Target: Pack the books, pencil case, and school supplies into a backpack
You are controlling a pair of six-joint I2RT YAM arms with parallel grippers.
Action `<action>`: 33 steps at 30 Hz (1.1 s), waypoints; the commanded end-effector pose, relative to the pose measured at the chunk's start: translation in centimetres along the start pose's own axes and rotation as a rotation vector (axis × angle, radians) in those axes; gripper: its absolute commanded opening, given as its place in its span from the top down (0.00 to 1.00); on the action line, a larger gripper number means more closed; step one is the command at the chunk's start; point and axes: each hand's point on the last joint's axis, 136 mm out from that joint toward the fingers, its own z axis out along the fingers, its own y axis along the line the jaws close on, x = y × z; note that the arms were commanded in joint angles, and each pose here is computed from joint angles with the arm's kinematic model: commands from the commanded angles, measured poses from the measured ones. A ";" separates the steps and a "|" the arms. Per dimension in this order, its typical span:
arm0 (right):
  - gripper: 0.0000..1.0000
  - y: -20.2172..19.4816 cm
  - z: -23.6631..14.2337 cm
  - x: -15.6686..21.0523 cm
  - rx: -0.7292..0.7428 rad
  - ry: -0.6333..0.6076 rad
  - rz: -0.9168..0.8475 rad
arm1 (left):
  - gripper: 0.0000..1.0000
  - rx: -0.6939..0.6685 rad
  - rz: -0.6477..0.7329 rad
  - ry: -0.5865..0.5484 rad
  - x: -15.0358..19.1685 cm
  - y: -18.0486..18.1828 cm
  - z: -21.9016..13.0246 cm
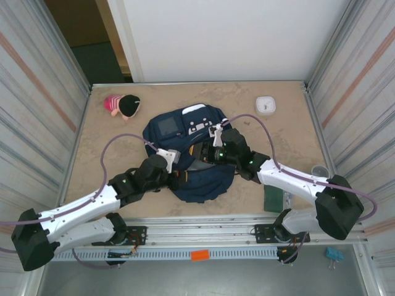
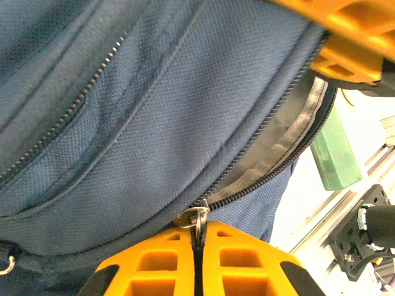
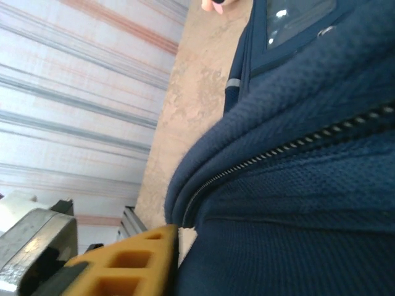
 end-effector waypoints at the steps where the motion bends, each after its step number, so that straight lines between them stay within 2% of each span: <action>1: 0.94 1.6 -0.5 -1.7 -0.041 -0.037 -0.040 | 1.00 -0.026 0.012 -0.090 -2.2 0.0 -1.4; 3: 1.00 2.2 -1.5 -2.6 -0.040 -0.024 -0.087 | 1.00 -0.088 0.006 -0.088 -1.6 1.6 -1.6; 8: 1.00 3.9 -4.6 -5.1 -0.090 0.019 -0.153 | 1.00 -0.169 -0.040 -0.123 -1.1 5.4 -2.8; 16: 1.00 7.8 -6.8 -7.1 -0.221 0.129 -0.253 | 1.00 -0.292 -0.083 -0.258 -3.6 11.3 -4.2; 23: 1.00 10.9 -7.9 -8.7 -0.294 0.114 -0.292 | 1.00 -0.450 -0.260 -0.283 -5.3 18.3 -4.3; 26: 1.00 10.9 -7.8 -9.2 -0.277 0.076 -0.285 | 1.00 -0.462 -0.294 -0.291 -6.6 19.7 -4.2; 29: 1.00 10.1 -7.1 -9.5 -0.243 0.030 -0.257 | 0.89 -0.439 -0.290 -0.304 -8.2 19.6 -4.2; 33: 1.00 7.9 -5.7 -10.5 -0.161 -0.111 -0.198 | 0.59 -0.367 -0.290 -0.306 -9.6 17.6 -4.7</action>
